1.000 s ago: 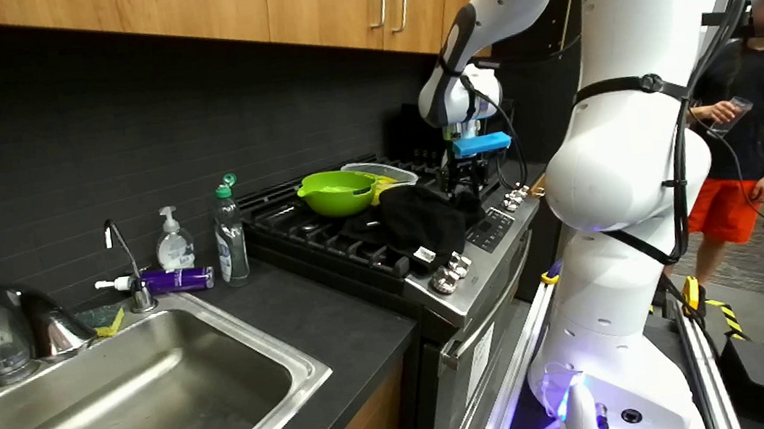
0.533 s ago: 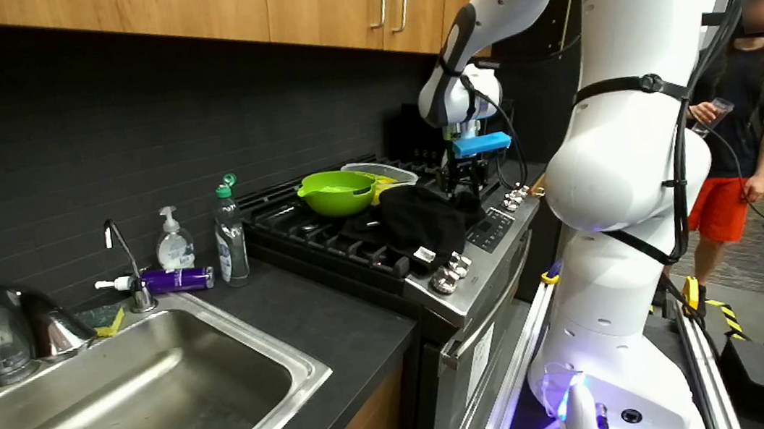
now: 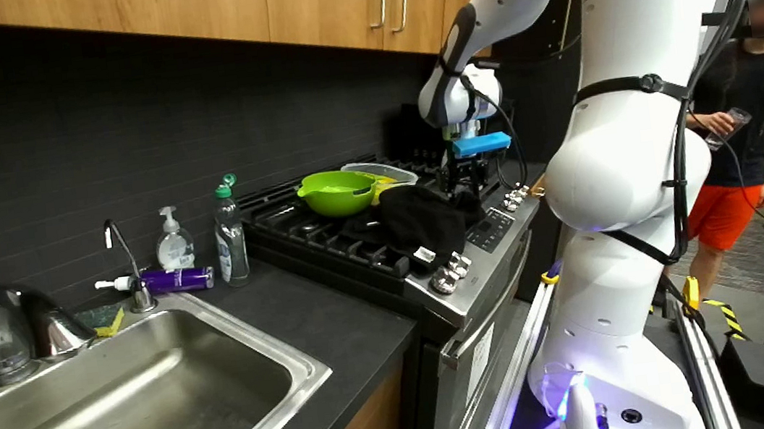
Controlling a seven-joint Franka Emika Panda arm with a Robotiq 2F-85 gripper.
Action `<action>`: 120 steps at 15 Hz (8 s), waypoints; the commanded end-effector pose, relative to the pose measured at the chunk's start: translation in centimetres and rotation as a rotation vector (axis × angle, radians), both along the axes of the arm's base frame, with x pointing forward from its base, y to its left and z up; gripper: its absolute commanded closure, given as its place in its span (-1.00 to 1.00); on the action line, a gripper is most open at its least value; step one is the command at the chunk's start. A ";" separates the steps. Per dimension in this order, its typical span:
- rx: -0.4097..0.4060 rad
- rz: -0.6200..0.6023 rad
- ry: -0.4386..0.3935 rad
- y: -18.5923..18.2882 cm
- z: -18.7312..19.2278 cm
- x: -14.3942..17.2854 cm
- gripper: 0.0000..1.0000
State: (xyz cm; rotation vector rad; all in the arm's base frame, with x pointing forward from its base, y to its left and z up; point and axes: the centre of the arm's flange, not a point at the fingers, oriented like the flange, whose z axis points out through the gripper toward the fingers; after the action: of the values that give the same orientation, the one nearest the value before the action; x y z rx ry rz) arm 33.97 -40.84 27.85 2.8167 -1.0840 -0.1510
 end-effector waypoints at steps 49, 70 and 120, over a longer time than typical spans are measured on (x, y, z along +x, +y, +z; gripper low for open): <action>0.090 -0.184 0.157 -2.6 0.2 3.2 0.98; 0.054 0.109 -0.244 3.4 15.6 4.7 0.98; 0.277 0.810 0.004 19.1 14.5 11.2 -0.33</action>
State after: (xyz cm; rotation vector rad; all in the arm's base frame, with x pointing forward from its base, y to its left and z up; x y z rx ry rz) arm 45.20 -21.75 42.38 3.2297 0.1506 -0.2334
